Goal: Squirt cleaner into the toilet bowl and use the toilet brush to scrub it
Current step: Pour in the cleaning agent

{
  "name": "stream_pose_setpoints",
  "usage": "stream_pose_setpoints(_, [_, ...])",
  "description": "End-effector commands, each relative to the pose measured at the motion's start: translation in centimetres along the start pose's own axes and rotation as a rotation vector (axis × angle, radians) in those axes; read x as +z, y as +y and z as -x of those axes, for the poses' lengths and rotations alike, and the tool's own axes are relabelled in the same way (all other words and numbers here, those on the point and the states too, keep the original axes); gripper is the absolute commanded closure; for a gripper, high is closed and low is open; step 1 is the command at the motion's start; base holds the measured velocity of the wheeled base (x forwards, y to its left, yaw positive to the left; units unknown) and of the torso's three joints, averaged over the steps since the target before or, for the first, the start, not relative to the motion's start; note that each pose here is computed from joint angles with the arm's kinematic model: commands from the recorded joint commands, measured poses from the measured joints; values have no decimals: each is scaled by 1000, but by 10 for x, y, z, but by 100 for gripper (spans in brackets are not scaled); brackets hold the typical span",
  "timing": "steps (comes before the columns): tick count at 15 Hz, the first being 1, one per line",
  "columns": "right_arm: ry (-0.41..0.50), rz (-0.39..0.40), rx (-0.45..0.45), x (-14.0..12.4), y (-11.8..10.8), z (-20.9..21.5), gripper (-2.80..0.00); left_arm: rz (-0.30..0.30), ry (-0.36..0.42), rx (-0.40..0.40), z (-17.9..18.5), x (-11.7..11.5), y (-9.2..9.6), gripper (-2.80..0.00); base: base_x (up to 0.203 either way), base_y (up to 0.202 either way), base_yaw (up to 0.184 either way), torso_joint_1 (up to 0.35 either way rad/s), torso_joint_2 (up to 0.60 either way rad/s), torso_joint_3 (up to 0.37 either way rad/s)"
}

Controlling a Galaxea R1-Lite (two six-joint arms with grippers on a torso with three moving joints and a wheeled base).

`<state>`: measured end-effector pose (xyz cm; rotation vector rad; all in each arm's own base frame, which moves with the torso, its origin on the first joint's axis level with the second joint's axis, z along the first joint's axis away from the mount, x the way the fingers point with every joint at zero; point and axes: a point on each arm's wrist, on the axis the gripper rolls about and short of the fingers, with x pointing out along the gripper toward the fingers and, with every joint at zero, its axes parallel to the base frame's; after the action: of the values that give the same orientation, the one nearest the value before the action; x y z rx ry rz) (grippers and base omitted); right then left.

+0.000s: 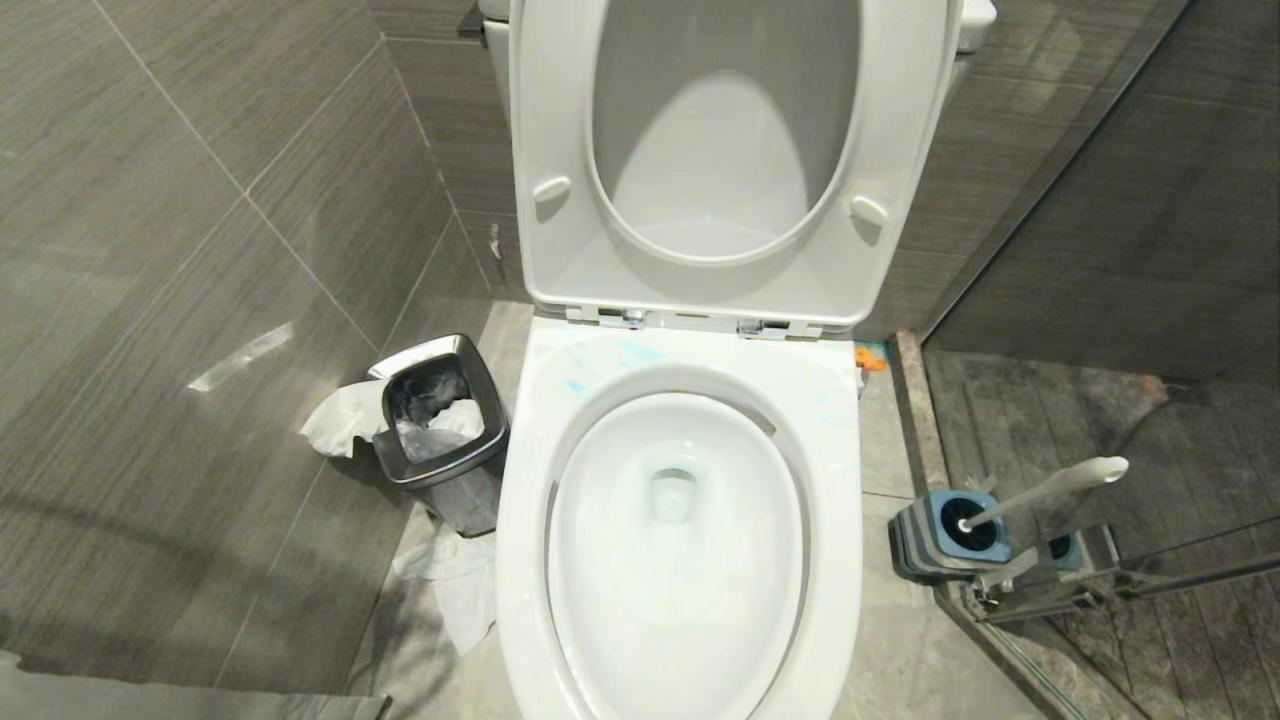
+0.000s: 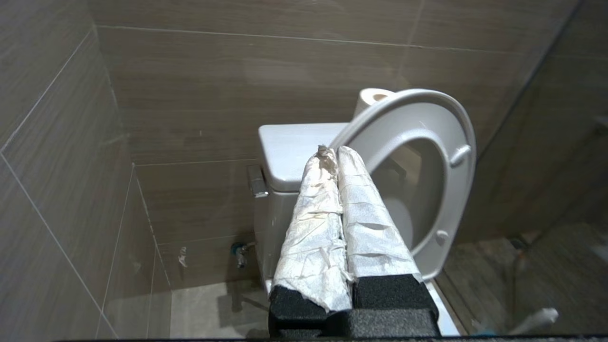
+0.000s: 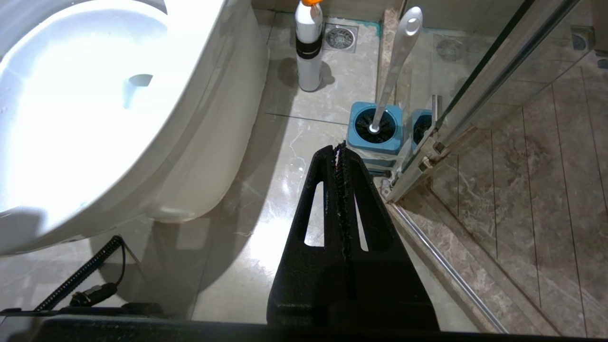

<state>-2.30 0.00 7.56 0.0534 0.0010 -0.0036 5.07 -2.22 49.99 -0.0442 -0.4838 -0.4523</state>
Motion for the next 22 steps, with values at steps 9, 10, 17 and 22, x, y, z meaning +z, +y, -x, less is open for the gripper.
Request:
stream_pose_setpoints(9, [1, 0, 0, 0, 0, 0, 0, -34, 88, -16, 138, 21, -55, 0, 0, 0, 0, 0, 0, 0])
stream_pose_setpoints(10, [2, 0, -1, 0, 0, 0, 0, -32, 105, -6, 146, 15, -60, 0, 0, 0, 0, 0, 0, 0])
stream_pose_setpoints(17, [2, 0, 0, 0, 0, 0, 0, -96, 163, 13, 208, -46, -81, 0, 0, 0, 0, 0, 0, 0])
stream_pose_setpoints(22, [2, 0, -1, 0, 0, 0, 0, -153, 100, 27, 226, -87, -85, 0, 0, 0, 0, 0, 0, 0])
